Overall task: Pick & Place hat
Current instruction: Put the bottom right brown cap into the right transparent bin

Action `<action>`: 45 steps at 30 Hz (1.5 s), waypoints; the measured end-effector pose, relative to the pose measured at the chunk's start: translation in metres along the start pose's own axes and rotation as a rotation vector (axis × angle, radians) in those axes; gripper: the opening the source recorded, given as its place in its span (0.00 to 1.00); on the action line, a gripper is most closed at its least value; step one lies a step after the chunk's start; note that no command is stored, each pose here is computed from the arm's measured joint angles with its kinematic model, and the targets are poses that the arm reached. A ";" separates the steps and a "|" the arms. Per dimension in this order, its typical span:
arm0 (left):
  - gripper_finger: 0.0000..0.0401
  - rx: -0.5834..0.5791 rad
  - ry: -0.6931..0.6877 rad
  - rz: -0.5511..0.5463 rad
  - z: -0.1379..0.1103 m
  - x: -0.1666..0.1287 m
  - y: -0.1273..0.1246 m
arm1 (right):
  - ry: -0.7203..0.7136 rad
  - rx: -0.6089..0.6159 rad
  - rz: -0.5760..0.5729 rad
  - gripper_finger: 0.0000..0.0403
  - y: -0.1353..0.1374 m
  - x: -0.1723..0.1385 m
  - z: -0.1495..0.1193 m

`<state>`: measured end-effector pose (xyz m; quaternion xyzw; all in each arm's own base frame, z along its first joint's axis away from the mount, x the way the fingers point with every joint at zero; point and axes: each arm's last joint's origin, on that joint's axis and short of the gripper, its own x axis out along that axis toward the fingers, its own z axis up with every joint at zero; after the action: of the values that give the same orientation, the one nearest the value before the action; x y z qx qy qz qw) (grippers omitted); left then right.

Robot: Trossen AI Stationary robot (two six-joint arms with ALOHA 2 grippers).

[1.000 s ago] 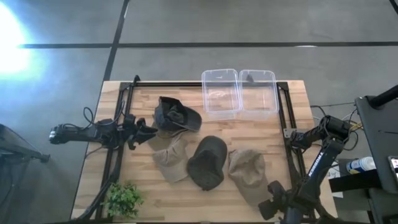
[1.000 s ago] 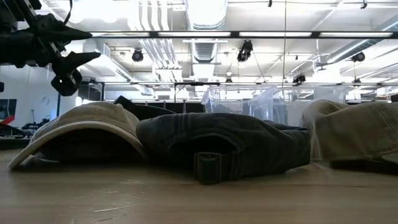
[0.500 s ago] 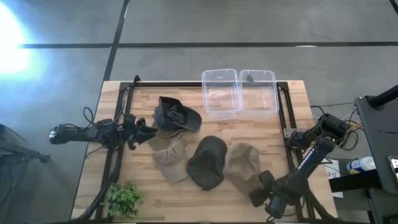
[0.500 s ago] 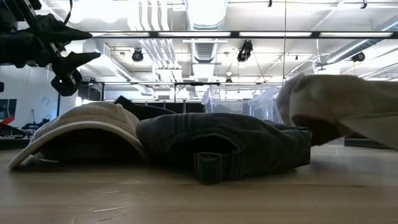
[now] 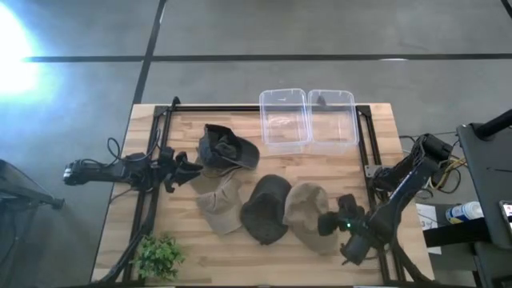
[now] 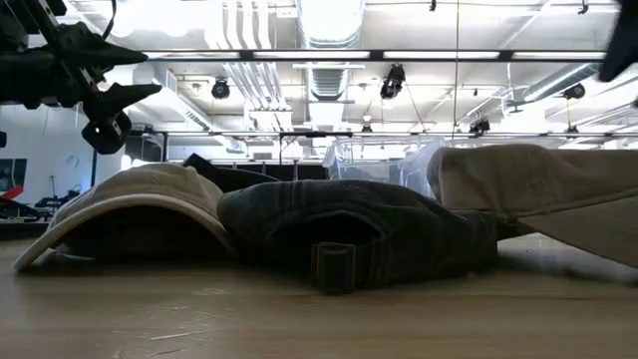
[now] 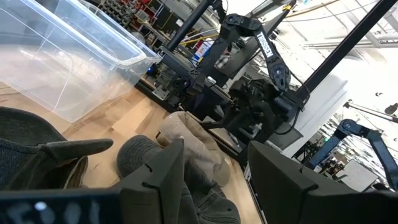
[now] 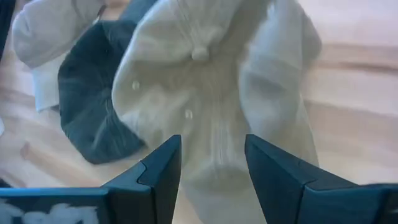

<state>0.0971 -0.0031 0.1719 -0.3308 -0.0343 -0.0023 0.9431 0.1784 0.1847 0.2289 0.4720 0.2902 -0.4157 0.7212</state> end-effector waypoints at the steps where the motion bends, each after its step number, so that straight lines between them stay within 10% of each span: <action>1: 0.43 0.000 0.000 0.000 0.000 0.000 0.000 | 0.000 -0.023 -0.026 0.43 0.001 0.003 0.004; 9: 0.43 0.000 0.000 0.000 0.000 0.000 0.000 | -0.056 -0.058 -0.291 0.43 -0.001 0.017 0.057; 20: 0.43 0.000 0.000 0.000 0.000 0.000 0.000 | 0.304 0.005 -0.158 0.43 -0.016 0.014 0.100; 31: 0.43 0.000 0.000 0.000 0.000 0.000 0.000 | 0.657 0.138 0.189 0.43 -0.017 0.025 0.050; 45: 0.43 0.000 0.002 0.002 0.000 0.000 0.000 | 0.881 0.058 0.073 0.43 -0.037 0.029 -0.020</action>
<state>0.0971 -0.0031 0.1716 -0.3309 -0.0330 -0.0018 0.9431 0.1598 0.1857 0.1812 0.6342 0.5413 -0.1572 0.5292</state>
